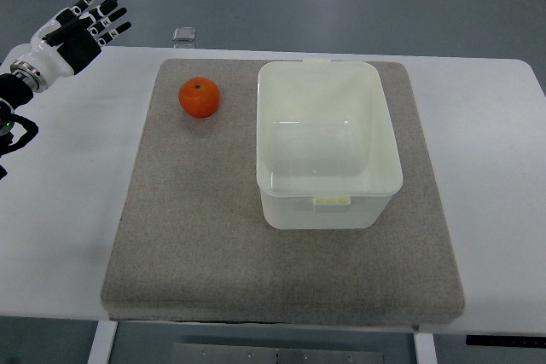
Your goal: Put orange in box with left hand
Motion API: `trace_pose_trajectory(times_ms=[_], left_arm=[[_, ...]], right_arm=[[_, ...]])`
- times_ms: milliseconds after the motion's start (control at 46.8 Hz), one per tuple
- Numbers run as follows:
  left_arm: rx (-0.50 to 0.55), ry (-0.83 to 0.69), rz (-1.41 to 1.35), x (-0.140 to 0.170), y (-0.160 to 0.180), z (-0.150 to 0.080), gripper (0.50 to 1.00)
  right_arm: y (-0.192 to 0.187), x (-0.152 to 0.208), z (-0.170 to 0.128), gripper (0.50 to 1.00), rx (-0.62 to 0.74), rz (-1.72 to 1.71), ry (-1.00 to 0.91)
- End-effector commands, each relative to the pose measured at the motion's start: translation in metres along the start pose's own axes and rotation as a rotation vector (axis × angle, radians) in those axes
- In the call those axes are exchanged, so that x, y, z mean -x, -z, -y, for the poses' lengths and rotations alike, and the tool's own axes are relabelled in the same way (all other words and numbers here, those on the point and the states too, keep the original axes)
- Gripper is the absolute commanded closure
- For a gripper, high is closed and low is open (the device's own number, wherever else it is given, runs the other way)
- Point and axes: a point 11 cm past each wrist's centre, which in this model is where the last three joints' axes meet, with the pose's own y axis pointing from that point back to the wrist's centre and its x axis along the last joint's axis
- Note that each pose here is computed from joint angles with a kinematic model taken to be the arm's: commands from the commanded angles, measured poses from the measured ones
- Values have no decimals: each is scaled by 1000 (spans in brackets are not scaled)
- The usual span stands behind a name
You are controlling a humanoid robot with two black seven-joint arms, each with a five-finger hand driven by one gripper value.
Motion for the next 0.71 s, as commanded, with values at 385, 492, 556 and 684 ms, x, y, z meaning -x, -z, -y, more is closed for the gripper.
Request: trace_pose_trajectory(times_ms=[385,492,556,684], left_arm=[[2,12,-3,3,0,1,506],[1,4,4,0,-1,0,506],[-1,-1,16,-3,-3,-2,508],[-9,-3,39,-4,-5,-3,508]], right_arm=[[0,0,0,574,0,0,0],[0,0,0,574,0,0,0],[0,0,0,574,0,0,0],[0,0,0,574,0,-1,0]])
